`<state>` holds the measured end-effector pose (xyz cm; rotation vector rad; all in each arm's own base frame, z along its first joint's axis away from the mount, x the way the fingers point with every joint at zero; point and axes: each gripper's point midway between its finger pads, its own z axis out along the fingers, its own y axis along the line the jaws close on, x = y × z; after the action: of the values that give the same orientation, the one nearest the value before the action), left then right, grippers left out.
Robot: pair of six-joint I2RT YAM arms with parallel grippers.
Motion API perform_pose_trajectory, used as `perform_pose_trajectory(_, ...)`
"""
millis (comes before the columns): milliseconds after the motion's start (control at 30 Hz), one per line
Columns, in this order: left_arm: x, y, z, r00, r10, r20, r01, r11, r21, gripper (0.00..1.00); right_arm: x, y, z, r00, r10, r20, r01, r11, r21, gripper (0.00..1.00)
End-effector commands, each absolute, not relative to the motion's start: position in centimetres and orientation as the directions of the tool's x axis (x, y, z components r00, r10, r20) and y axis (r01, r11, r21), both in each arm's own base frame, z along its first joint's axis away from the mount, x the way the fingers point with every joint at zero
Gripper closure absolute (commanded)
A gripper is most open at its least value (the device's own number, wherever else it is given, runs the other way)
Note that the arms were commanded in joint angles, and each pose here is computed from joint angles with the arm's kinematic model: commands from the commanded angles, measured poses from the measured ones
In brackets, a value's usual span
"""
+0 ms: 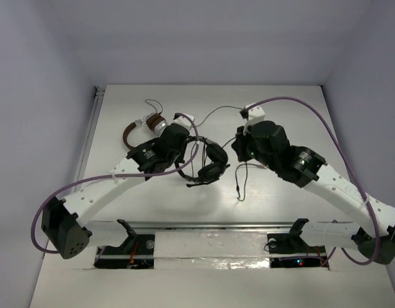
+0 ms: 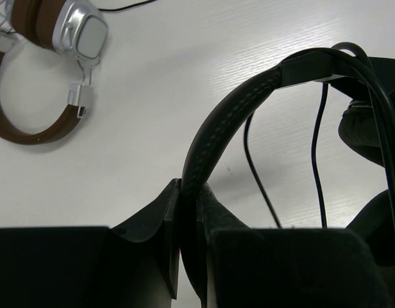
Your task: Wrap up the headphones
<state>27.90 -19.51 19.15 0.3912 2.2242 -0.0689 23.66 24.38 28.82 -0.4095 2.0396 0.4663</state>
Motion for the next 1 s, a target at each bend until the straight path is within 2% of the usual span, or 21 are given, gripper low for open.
perform_pose_trajectory(0, 26.9, -21.2, 21.4, -0.534, 0.240, -0.811, 0.414, 0.910, -0.003, 1.00, 27.8, 22.8, 31.9, -0.331, -0.034, -0.943, -0.394, 0.913, 0.105, 1.00)
perform_pose_trajectory(100, 26.3, -21.6, 21.6, -0.528, 0.253, -0.811, 0.453, 0.892, -0.017, 1.00, 30.5, 21.5, 32.4, -0.293, -0.034, -0.956, -0.339, 0.938, 0.070, 1.00)
perform_pose_trajectory(233, 25.4, -22.7, 21.9, -0.519, 0.248, -0.818, 0.512, 0.856, -0.066, 1.00, 33.8, 21.5, 30.8, -0.321, -0.026, -0.947, -0.332, 0.939, 0.086, 0.96)
perform_pose_trajectory(300, 25.0, -23.7, 23.2, -0.503, 0.223, -0.835, 0.552, 0.826, -0.112, 1.00, 34.4, 23.4, 28.9, -0.370, -0.020, -0.929, -0.410, 0.900, 0.144, 0.94)
perform_pose_trajectory(500, 23.7, -25.7, 28.5, -0.451, 0.158, -0.878, 0.645, 0.738, -0.198, 1.00, 34.6, 25.6, 24.2, -0.474, 0.033, -0.880, -0.502, 0.811, 0.300, 0.95)
perform_pose_trajectory(633, 23.9, -25.9, 32.9, -0.407, 0.071, -0.911, 0.660, 0.712, -0.239, 1.00, 32.1, 28.2, 22.8, -0.512, 0.060, -0.857, -0.624, 0.659, 0.420, 0.95)
perform_pose_trajectory(700, 24.2, -25.9, 35.3, -0.392, 0.005, -0.920, 0.658, 0.700, -0.276, 1.00, 30.5, 29.7, 23.3, -0.512, 0.085, -0.854, -0.696, 0.542, 0.471, 0.93)
perform_pose_trajectory(767, 24.8, -26.0, 36.8, -0.379, -0.045, -0.924, 0.662, 0.685, -0.305, 1.00, 27.9, 30.4, 21.7, -0.568, 0.072, -0.820, -0.722, 0.434, 0.539, 0.90)
perform_pose_trajectory(800, 24.7, -26.3, 38.0, -0.377, -0.083, -0.923, 0.662, 0.672, -0.331, 1.00, 27.7, 30.9, 22.7, -0.531, 0.110, -0.840, -0.757, 0.383, 0.529, 0.86)
perform_pose_trajectory(867, 25.5, -26.9, 40.0, -0.365, -0.157, -0.918, 0.669, 0.642, -0.375, 1.00, 26.5, 31.3, 22.2, -0.556, 0.150, -0.818, -0.762, 0.300, 0.573, 0.82)
perform_pose_trajectory(967, 26.1, -27.2, 41.2, -0.362, -0.209, -0.909, 0.662, 0.629, -0.408, 1.00, 25.8, 31.6, 20.2, -0.622, 0.163, -0.766, -0.722, 0.260, 0.642, 0.81)
